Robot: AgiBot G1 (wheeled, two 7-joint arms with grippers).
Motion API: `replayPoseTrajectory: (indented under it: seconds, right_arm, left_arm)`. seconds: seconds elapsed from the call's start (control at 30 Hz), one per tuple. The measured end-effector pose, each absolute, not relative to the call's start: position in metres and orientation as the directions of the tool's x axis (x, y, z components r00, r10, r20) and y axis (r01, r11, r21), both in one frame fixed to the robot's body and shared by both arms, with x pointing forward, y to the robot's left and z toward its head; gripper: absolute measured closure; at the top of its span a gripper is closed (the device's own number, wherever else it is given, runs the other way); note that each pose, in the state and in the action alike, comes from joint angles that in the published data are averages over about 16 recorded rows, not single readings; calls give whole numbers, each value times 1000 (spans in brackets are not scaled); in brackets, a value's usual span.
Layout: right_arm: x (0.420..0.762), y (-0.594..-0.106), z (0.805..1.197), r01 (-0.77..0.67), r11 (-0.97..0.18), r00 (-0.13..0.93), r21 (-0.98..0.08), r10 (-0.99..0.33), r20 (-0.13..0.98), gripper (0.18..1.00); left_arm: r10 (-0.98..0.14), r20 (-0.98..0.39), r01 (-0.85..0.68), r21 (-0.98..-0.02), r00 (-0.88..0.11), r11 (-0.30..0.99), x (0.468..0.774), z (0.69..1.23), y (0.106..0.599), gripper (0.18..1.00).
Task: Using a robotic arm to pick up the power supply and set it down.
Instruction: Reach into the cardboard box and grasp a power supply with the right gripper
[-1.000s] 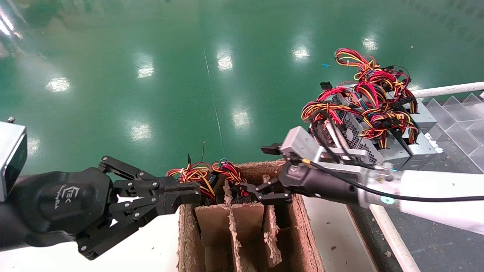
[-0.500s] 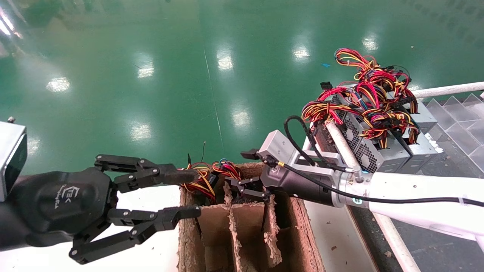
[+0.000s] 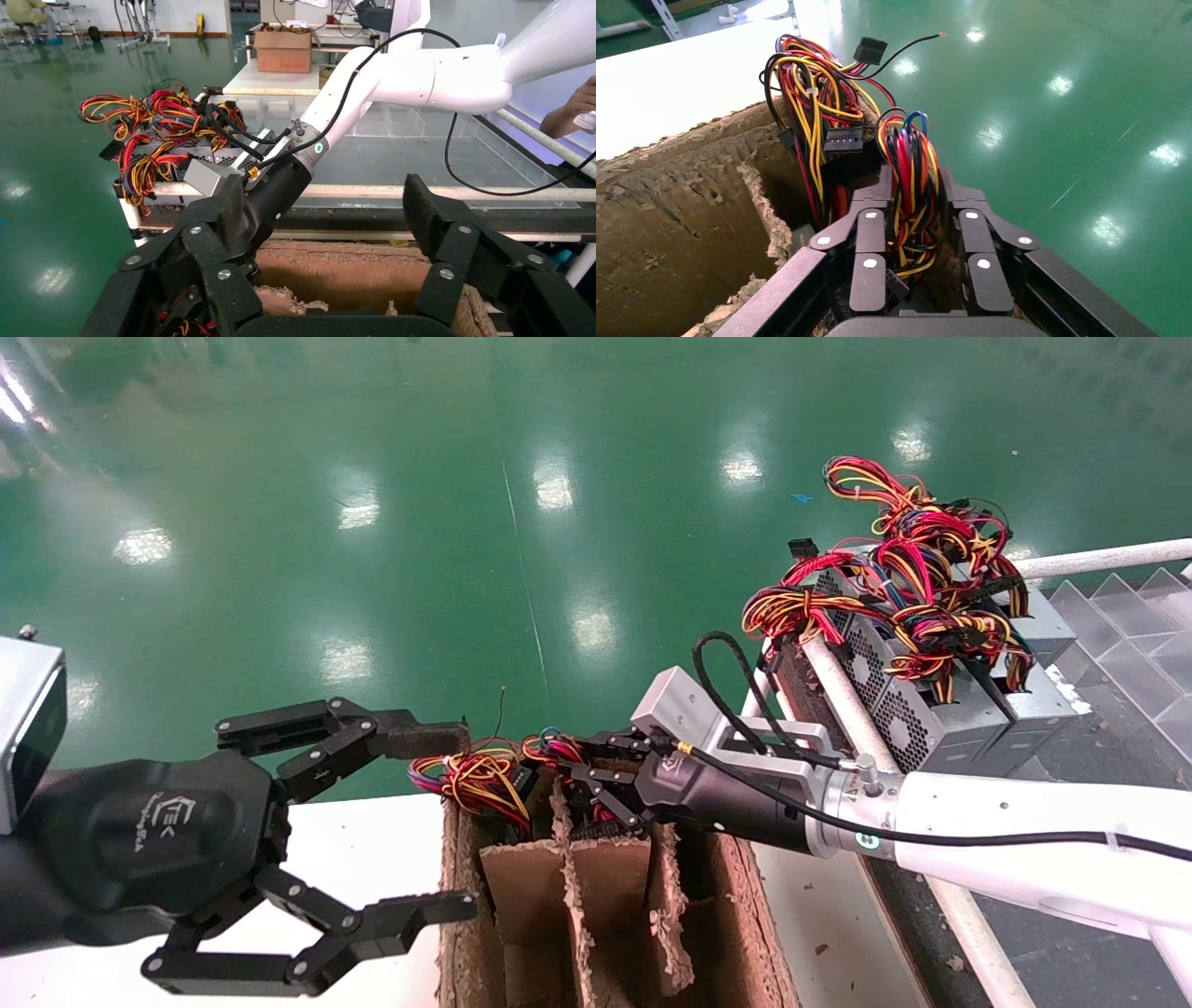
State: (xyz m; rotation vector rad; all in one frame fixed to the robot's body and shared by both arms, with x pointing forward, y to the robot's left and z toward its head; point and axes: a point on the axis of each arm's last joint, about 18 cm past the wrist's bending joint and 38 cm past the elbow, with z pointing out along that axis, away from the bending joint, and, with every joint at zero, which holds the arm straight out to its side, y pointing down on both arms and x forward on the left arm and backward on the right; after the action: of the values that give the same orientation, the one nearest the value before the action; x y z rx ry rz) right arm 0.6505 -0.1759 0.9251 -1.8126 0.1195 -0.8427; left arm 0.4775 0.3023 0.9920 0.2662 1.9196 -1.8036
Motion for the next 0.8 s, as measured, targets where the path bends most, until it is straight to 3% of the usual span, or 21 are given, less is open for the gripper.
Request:
replayPoseTrajectory:
  seconds: [0.33, 0.57, 0.8]
  right_arm:
    - [643, -182, 935, 331, -381, 736, -864, -469, 488, 906]
    - [628, -198, 961, 386, -336, 702, -859, -498, 509, 940]
    - [607, -227, 1018, 479, -280, 632, -832, -547, 548, 940]
  left_arm:
    - [-186, -473, 460, -881, -861, 108, 478, 992, 302, 278]
    - [-186, -473, 460, -881, -861, 108, 478, 992, 302, 214]
    - [-186, -473, 460, -881, -861, 108, 478, 992, 302, 189]
